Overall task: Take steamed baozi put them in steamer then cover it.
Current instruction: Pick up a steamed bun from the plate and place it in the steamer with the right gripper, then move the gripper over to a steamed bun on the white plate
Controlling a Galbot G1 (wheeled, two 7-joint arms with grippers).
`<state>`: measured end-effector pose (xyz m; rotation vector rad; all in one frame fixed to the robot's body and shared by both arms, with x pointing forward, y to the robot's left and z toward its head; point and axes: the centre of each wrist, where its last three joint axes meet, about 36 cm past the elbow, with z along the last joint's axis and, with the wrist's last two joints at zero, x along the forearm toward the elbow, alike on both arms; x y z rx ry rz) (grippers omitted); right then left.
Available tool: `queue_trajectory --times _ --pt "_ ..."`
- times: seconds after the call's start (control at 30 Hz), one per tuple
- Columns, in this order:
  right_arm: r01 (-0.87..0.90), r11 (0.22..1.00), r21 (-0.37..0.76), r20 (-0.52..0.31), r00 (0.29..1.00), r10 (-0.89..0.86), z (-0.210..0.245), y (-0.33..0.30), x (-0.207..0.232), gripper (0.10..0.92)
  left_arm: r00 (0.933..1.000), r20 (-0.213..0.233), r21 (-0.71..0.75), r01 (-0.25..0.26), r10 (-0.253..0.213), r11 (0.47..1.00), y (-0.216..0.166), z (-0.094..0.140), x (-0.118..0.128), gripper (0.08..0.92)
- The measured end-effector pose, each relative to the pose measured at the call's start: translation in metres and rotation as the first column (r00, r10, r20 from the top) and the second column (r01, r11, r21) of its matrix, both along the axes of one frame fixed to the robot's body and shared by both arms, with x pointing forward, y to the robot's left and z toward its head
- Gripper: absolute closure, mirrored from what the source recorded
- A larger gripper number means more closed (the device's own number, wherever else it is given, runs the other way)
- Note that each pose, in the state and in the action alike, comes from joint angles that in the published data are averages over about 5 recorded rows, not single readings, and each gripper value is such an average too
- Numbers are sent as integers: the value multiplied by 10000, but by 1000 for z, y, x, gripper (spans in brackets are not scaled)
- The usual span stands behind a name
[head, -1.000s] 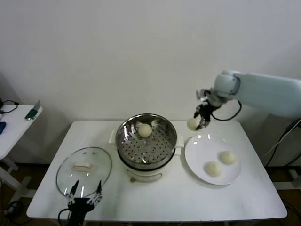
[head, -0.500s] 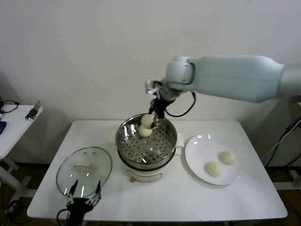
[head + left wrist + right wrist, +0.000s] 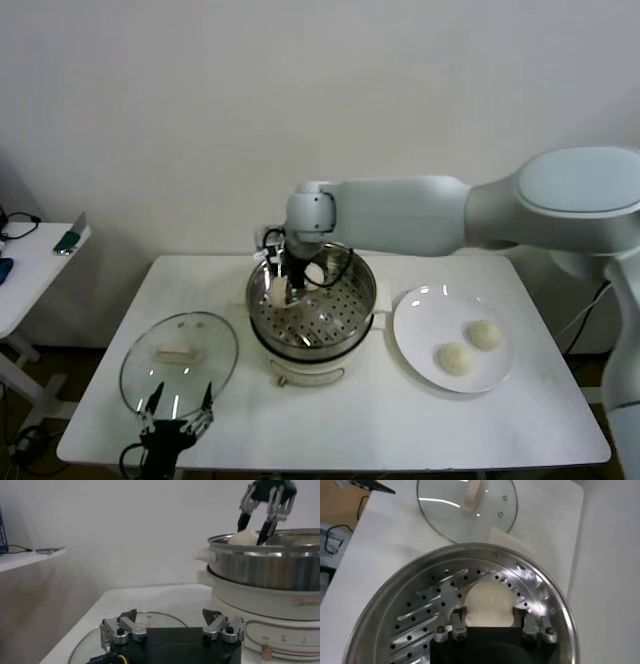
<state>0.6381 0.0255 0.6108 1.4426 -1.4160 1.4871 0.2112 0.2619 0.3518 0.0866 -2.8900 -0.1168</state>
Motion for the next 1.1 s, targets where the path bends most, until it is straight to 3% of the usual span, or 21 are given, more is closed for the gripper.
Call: queue_trajectory --times 0.3,0.57,0.9,1.1 --pt "-53 10000 18 101 9999 52 -19 10 3 213 10000 7 -23 -28 28 10000 0 -1 0 177" --pt "-477 9988 -95 -11 9989 477 4 -20 9 200 10000 28 -72 29 -29 10000 -5 1 0 177" --pt "-104 9975 -702 -360 9993 79 73 -165 14 200 9998 83 -87 194 -193 9998 -11 5 1 177" --pt "822 9893 -1206 -695 9934 -910 64 -272 -7 200 9997 121 -94 223 -222 9997 -11 6 4 177"
